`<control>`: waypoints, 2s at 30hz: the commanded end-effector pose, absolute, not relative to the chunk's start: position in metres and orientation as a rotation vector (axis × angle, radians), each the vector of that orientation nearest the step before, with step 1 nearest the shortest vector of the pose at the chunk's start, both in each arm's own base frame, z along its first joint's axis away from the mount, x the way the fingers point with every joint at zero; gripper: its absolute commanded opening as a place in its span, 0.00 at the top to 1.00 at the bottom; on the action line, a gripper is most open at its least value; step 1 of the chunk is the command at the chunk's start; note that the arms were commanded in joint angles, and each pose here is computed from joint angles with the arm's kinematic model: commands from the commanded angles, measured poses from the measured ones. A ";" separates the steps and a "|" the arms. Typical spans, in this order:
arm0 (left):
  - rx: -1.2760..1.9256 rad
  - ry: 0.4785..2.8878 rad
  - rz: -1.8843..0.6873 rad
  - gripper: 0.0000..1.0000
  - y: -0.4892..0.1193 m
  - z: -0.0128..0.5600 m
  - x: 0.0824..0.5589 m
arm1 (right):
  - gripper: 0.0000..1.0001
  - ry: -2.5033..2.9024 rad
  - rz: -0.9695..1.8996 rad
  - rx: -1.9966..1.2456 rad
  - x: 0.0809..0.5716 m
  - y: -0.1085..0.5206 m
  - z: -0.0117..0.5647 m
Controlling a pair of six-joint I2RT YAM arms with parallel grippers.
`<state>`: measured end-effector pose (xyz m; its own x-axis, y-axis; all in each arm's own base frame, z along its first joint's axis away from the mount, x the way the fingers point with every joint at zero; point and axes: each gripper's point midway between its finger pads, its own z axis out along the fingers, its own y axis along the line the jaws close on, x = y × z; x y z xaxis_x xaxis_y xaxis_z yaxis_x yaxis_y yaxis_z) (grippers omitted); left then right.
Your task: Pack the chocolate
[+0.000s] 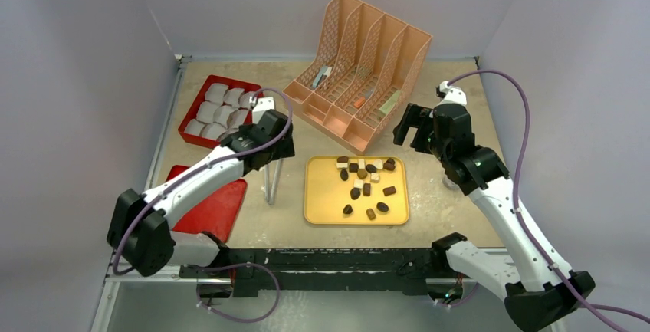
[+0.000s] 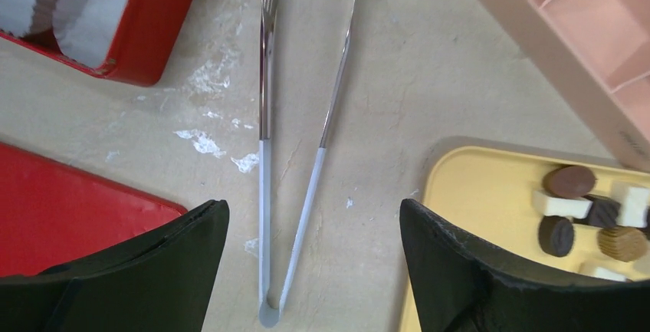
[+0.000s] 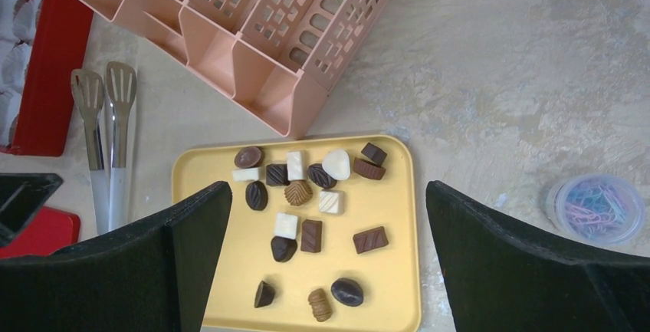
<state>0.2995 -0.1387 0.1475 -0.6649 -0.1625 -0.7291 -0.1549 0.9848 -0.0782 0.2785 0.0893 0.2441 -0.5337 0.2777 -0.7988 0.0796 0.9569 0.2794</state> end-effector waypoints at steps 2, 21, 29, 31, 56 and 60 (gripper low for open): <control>-0.278 2.357 -0.001 0.21 -0.148 0.120 0.309 | 0.01 2.054 0.292 0.222 0.280 0.090 0.266; -0.358 2.354 0.092 0.28 -0.118 0.078 0.316 | 0.02 2.064 0.307 0.184 0.266 0.089 0.270; -0.346 2.408 0.059 0.30 -0.125 0.057 0.316 | 0.02 2.058 0.308 0.192 0.267 0.089 0.271; -0.345 2.412 0.048 0.31 -0.127 0.052 0.317 | 0.02 2.064 0.304 0.190 0.267 0.089 0.269; -0.348 2.350 0.039 0.44 -0.128 0.044 0.319 | 0.03 2.079 0.277 0.210 0.278 0.090 0.267; -0.328 2.365 0.018 0.44 -0.132 0.037 0.319 | 0.03 2.076 0.281 0.215 0.278 0.090 0.266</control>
<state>0.3087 -0.1275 0.0324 -0.7331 -0.2115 -0.6464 -0.2389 0.9699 -0.0465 0.2706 0.0901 0.2419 -0.5574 0.2404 -0.7947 0.0448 0.9645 0.2604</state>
